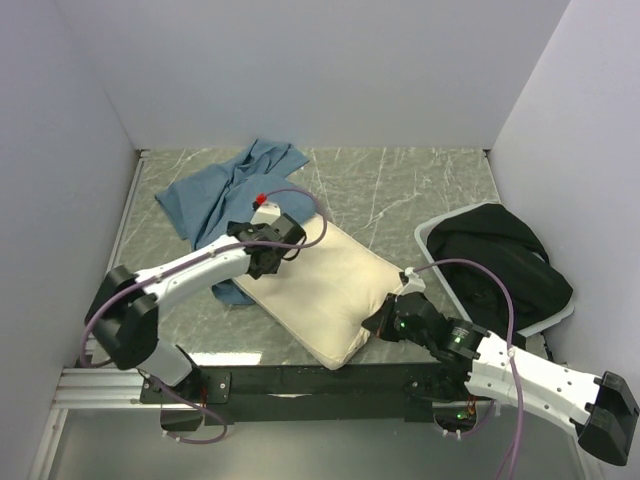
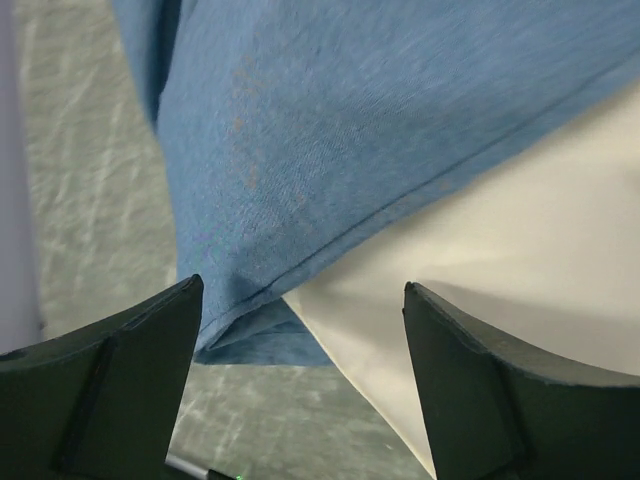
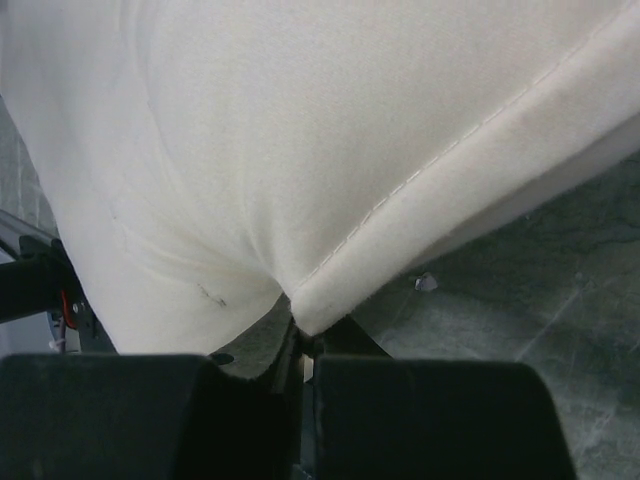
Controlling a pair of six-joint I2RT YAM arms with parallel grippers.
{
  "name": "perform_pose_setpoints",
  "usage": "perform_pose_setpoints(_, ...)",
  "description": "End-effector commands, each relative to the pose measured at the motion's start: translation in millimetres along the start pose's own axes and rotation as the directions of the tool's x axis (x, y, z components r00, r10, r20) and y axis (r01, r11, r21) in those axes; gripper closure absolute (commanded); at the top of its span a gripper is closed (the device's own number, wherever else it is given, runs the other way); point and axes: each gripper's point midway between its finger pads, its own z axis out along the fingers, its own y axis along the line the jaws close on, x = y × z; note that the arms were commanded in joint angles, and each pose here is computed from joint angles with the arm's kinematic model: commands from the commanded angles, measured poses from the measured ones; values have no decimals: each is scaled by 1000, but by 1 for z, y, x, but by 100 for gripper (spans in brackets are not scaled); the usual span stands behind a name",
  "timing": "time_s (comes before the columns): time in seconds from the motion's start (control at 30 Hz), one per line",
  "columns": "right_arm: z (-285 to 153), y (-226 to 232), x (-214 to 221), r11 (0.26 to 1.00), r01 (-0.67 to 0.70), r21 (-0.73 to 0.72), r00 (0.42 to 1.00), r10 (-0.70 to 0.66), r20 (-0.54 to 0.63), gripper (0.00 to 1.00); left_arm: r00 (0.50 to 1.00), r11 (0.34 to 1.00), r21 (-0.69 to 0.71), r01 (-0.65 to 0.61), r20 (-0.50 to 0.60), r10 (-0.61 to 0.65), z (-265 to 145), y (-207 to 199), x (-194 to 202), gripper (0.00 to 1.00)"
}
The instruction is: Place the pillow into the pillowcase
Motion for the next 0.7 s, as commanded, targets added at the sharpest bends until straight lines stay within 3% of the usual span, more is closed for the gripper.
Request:
perform_pose_setpoints(0.0, -7, 24, -18, 998, 18, -56, 999, -15, 47, 100, 998, 983, -183, 12, 57, -2, 3, 21, -12, 16)
perform_pose_setpoints(0.07, -8, 26, -20, 998, 19, -59, 999, -16, 51, 100, 997, 979, -204, -19, 66, 33, 9, 17, -18, 18)
perform_pose_setpoints(0.17, -12, 29, -25, 998, 18, -66, 998, -14, 66, 100, 994, 967, -253, -36, 90, 60, 12, 15, -33, 30)
perform_pose_setpoints(0.33, -24, 47, -43, 995, 36, -96, 994, -25, 111, 100, 986, 961, -266, -76, 123, 111, 9, 8, -68, 69)
perform_pose_setpoints(0.37, -26, 50, -47, 994, 45, -96, 992, -34, 120, 100, 985, 962, -261, -73, 130, 110, 7, 8, -79, 77)
perform_pose_setpoints(0.4, -30, 56, -52, 993, 51, -106, 991, -38, 128, 100, 983, 956, -272, -108, 117, 144, 10, 4, -81, 94)
perform_pose_setpoints(0.43, -33, 60, -55, 992, 55, -114, 990, -39, 135, 100, 982, 957, -266, -118, 110, 152, 10, 2, -83, 99)
perform_pose_setpoints(0.53, -41, 74, -67, 987, 67, -146, 985, -42, 170, 100, 983, 983, -133, -126, 120, 142, 0, -20, -95, 99)
perform_pose_setpoints(0.67, -60, 106, -93, 973, 130, -192, 971, -85, 225, 100, 975, 985, 152, -76, 217, 41, -53, -60, -130, 99)
